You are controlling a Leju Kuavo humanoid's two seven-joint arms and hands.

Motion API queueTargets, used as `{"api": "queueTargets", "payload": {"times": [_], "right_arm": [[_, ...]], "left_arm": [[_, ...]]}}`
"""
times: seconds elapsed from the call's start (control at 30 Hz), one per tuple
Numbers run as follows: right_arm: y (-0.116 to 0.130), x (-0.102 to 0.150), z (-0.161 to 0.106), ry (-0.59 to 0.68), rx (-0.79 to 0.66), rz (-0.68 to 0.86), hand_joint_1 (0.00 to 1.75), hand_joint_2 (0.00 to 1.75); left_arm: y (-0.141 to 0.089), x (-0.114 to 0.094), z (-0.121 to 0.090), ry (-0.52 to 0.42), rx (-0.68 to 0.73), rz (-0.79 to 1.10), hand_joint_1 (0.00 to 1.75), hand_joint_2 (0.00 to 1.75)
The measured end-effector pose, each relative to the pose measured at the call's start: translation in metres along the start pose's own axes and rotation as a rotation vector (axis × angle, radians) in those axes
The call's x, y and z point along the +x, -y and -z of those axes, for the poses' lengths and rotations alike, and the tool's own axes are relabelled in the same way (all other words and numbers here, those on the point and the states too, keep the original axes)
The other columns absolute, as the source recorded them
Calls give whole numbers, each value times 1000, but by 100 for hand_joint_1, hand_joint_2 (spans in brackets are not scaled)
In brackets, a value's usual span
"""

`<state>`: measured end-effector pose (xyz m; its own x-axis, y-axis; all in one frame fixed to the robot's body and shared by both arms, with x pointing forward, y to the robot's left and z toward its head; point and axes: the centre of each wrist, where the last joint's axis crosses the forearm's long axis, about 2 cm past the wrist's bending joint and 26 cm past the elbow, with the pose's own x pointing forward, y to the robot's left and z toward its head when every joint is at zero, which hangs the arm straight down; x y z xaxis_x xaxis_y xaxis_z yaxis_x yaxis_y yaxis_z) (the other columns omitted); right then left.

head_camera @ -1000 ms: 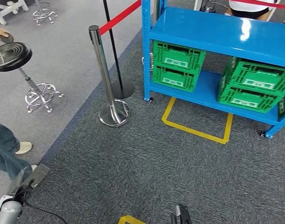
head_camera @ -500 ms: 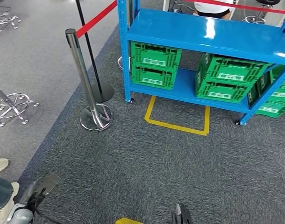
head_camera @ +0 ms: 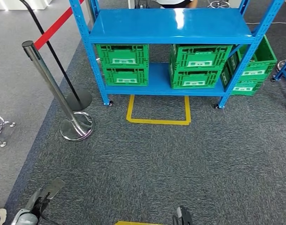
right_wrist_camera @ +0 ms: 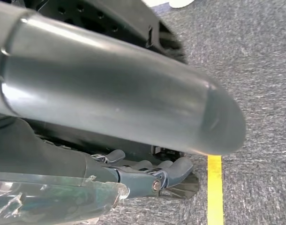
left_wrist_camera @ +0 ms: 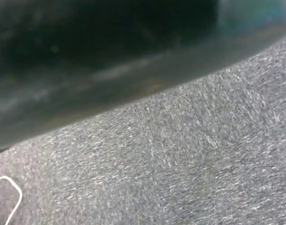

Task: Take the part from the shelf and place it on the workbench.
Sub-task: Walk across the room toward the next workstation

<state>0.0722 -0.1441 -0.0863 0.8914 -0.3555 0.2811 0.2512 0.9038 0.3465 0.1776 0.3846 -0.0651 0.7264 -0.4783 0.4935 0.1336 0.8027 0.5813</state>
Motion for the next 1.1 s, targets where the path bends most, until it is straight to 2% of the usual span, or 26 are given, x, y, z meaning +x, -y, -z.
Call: {"api": "queueTargets", "payload": {"times": [0.4,1.1], "right_arm": [[0,-1,0,-16,3,-15,0,0],[0,-1,0,-18,3,-20,0,0]], "left_arm": [[15,-4,-6,-41,-35,-80,0,0],[19,-9,-9,-71,-33,-156,0,0]]}}
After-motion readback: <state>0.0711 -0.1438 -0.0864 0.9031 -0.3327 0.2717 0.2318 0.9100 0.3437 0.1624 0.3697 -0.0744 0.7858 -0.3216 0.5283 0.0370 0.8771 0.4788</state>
